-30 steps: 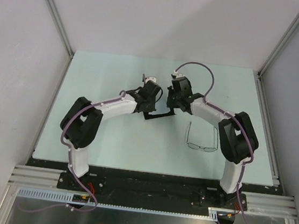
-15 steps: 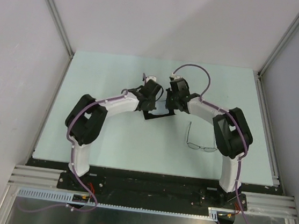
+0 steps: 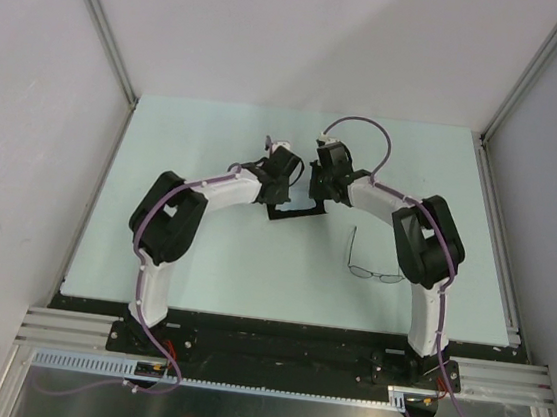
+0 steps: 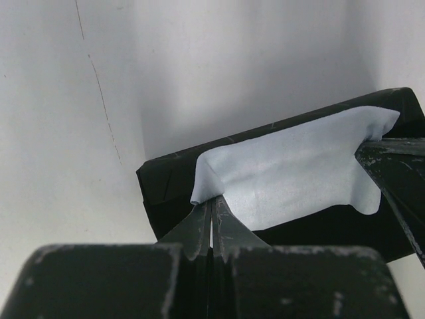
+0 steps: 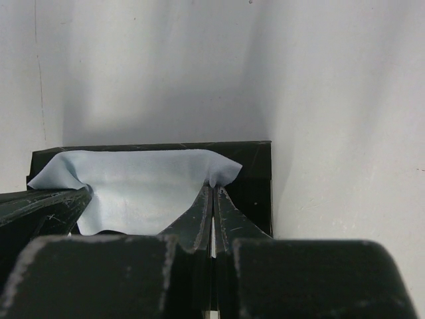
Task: Organize the sunglasses
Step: Place the folded cleaning cloth in the sunglasses case.
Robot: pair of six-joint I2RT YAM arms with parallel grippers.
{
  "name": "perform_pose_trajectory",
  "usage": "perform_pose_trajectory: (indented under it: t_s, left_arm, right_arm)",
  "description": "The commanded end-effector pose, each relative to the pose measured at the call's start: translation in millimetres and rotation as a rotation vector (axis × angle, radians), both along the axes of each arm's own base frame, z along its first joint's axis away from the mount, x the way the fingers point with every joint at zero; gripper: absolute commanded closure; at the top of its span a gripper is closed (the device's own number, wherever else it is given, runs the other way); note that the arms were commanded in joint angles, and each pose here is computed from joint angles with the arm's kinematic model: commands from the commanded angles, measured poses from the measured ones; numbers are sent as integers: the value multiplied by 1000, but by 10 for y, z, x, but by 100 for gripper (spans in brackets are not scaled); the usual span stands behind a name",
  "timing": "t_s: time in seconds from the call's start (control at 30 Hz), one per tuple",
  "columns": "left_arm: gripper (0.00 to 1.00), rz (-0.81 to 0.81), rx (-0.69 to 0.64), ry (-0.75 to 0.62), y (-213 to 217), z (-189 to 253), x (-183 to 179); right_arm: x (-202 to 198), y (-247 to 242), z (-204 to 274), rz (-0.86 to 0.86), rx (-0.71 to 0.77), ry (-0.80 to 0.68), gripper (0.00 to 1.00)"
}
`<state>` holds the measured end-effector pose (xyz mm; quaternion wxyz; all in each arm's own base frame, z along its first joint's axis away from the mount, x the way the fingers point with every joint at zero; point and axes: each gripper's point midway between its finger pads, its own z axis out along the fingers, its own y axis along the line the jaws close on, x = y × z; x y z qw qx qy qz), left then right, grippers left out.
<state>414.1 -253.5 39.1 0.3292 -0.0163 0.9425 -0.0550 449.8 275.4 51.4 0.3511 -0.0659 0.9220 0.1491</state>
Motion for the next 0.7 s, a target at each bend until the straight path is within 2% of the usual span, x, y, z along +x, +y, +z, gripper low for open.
perform_pose_trajectory:
  t_s: [0.0, 0.23, 0.53, 0.67]
  left_arm:
    - [100, 13, -25, -43, -48, 138, 174]
    - [96, 12, -23, -36, -36, 102, 161]
    - [75, 25, -15, -40, 29, 134, 119]
    - [69, 25, -20, -48, 31, 178, 116]
  right_arm:
    - [163, 18, 128, -5, -5, -50, 100]
    - [170, 15, 85, -10, -6, -39, 100]
    - [153, -14, 81, -20, -10, -33, 100]
    - [147, 3, 76, -20, -7, -31, 100]
